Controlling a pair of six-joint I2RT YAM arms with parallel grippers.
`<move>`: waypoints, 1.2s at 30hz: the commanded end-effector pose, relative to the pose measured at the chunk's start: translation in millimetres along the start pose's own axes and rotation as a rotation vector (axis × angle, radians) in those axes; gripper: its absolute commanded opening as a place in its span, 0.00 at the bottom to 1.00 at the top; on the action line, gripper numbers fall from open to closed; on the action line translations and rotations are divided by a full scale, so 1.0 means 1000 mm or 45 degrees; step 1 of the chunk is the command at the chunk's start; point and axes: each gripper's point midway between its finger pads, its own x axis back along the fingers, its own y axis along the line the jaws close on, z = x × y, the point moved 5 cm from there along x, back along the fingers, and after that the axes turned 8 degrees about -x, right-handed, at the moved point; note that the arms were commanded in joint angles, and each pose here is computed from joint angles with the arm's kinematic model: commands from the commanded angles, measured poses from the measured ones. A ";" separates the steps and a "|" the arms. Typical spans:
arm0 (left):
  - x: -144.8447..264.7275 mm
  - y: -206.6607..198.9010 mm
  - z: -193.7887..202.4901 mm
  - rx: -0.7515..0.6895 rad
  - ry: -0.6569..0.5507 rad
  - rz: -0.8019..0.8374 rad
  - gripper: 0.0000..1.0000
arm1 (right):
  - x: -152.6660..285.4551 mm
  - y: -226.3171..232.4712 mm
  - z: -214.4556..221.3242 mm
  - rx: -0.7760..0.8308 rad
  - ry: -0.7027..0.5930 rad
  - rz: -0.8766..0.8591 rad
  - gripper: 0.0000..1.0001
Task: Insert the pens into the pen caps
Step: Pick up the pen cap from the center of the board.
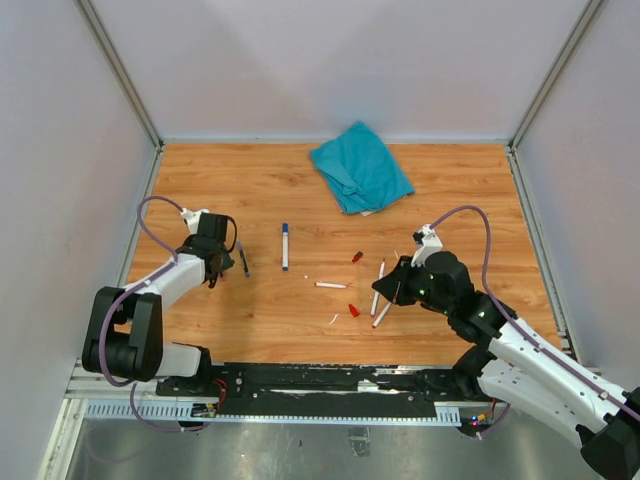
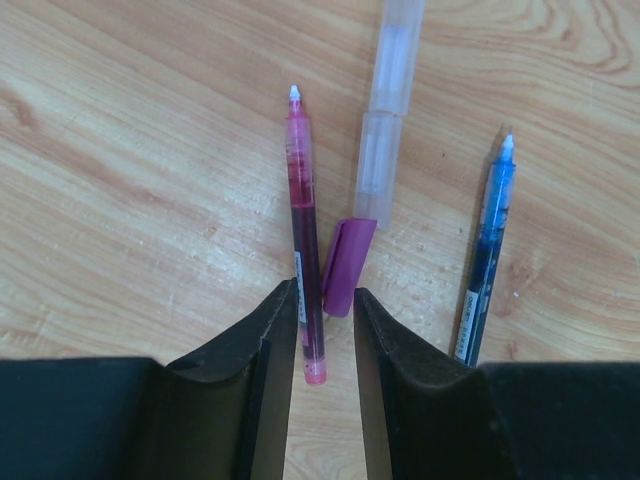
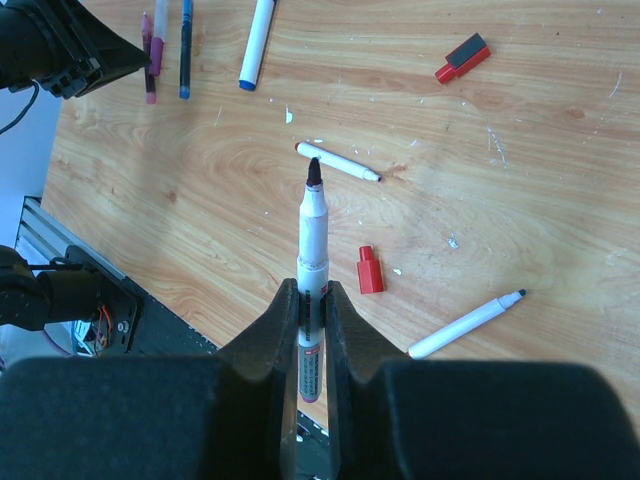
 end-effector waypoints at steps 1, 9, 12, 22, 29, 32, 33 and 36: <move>0.005 0.000 -0.027 0.013 -0.104 -0.014 0.34 | -0.001 0.003 -0.002 0.021 -0.008 -0.005 0.01; -0.005 -0.006 -0.032 -0.012 -0.090 -0.012 0.33 | -0.002 0.004 -0.001 0.022 0.004 -0.013 0.00; -0.008 -0.009 -0.032 -0.020 -0.079 -0.002 0.33 | -0.002 0.004 -0.001 0.027 0.006 -0.012 0.00; -0.020 -0.011 -0.021 -0.044 -0.004 -0.009 0.32 | -0.002 0.004 -0.002 0.033 0.003 -0.014 0.01; -0.024 -0.016 -0.014 -0.051 0.027 0.034 0.32 | -0.002 0.006 -0.003 0.034 0.003 -0.021 0.01; -0.026 -0.017 -0.010 -0.059 0.045 0.040 0.28 | -0.001 0.007 -0.003 0.038 0.002 -0.025 0.01; -0.026 -0.017 -0.010 -0.058 0.047 0.043 0.27 | -0.001 0.007 -0.003 0.037 0.001 -0.024 0.01; -0.024 -0.017 -0.009 -0.058 0.045 0.055 0.23 | -0.001 0.005 -0.003 0.037 0.001 -0.020 0.01</move>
